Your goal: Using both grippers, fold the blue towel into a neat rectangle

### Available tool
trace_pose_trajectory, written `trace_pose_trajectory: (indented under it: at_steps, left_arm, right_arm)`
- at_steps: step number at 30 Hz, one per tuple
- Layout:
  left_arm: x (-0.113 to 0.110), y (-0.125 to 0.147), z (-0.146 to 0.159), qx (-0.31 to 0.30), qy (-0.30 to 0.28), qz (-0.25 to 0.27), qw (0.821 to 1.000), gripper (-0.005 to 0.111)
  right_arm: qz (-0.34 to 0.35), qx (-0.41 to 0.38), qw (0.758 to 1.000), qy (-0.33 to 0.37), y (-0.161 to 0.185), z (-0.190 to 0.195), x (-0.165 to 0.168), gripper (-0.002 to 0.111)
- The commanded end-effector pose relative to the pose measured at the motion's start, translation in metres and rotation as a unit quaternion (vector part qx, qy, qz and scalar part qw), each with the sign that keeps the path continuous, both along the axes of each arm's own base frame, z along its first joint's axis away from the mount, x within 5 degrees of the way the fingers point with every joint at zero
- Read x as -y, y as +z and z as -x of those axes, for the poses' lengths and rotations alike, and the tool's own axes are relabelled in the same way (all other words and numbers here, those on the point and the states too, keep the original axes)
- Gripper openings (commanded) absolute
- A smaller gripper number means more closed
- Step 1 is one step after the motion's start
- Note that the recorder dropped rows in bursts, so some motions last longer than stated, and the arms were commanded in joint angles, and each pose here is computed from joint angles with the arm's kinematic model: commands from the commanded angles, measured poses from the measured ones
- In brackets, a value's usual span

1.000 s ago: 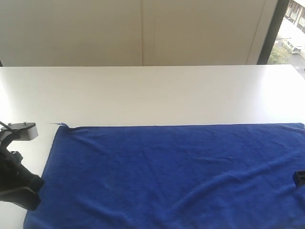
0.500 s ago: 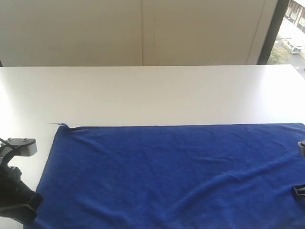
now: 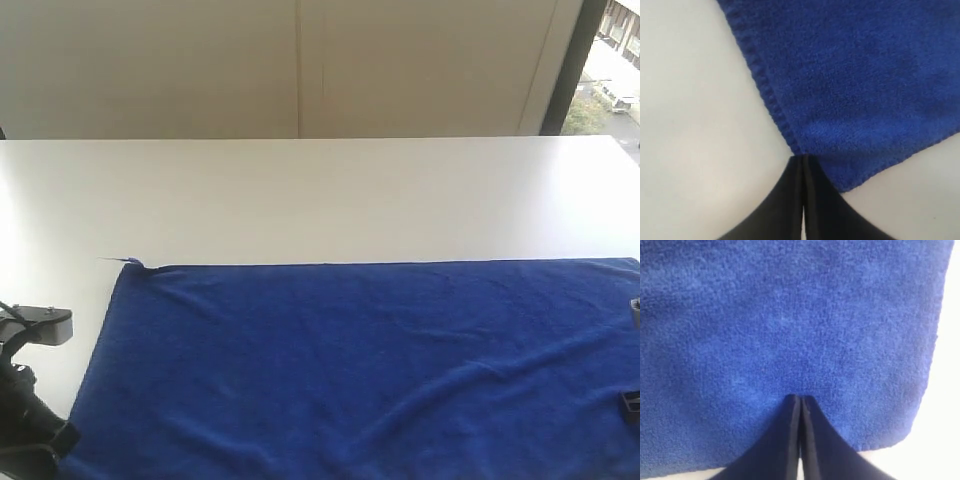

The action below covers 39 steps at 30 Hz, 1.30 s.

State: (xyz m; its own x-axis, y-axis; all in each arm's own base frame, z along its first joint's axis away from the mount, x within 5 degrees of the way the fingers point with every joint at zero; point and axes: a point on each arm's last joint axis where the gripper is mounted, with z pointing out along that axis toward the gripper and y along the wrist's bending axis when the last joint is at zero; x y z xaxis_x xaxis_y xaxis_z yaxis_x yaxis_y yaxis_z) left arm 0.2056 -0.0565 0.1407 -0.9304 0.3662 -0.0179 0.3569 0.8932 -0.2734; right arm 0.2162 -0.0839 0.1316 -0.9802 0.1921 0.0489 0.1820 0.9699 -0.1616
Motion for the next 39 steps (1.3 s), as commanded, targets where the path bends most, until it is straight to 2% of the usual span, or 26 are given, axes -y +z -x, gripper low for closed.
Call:
trace_pose_trajectory:
  at_steps: [1, 5, 8, 11, 14, 24, 33, 39]
  left_arm:
    - [0.003, 0.014, -0.004, -0.013, -0.008, 0.011, 1.0, 0.0]
    - [0.006, 0.038, -0.011, 0.031, -0.007, 0.029, 0.999, 0.0]
    - [0.012, 0.047, -0.012, 0.067, -0.001, 0.065, 0.996, 0.0]
    - [0.019, 0.041, -0.011, 0.077, -0.003, 0.114, 0.991, 0.0]
    - [0.02, 0.028, -0.009, 0.072, 0.009, 0.122, 0.99, 0.0]
    - [0.017, 0.001, -0.007, 0.025, 0.002, 0.094, 0.995, 0.0]
    - [0.001, -0.016, -0.002, -0.037, 0.001, -0.002, 0.999, 0.0]
    - [0.001, -0.017, -0.001, -0.043, 0.002, -0.005, 0.999, 0.0]
  right_arm:
    - [0.007, 0.004, 1.0, -0.001, 0.004, -0.003, 0.003, 0.0]
    - [0.02, 0.044, 0.999, -0.005, 0.025, -0.01, 0.006, 0.0]
    - [0.013, 0.102, 0.994, -0.021, 0.036, -0.014, 0.003, 0.0]
    - [-0.003, 0.124, 0.992, -0.012, 0.039, -0.016, -0.001, 0.0]
    - [-0.009, 0.113, 0.994, -0.01, 0.028, -0.014, -0.002, 0.0]
    - [-0.033, 0.042, 0.998, -0.018, -0.005, -0.014, -0.003, 0.0]
    - [-0.024, 0.012, 1.0, -0.004, -0.007, -0.009, -0.001, 0.0]
    - [-0.017, 0.002, 1.0, -0.01, -0.007, -0.007, 0.0, 0.0]
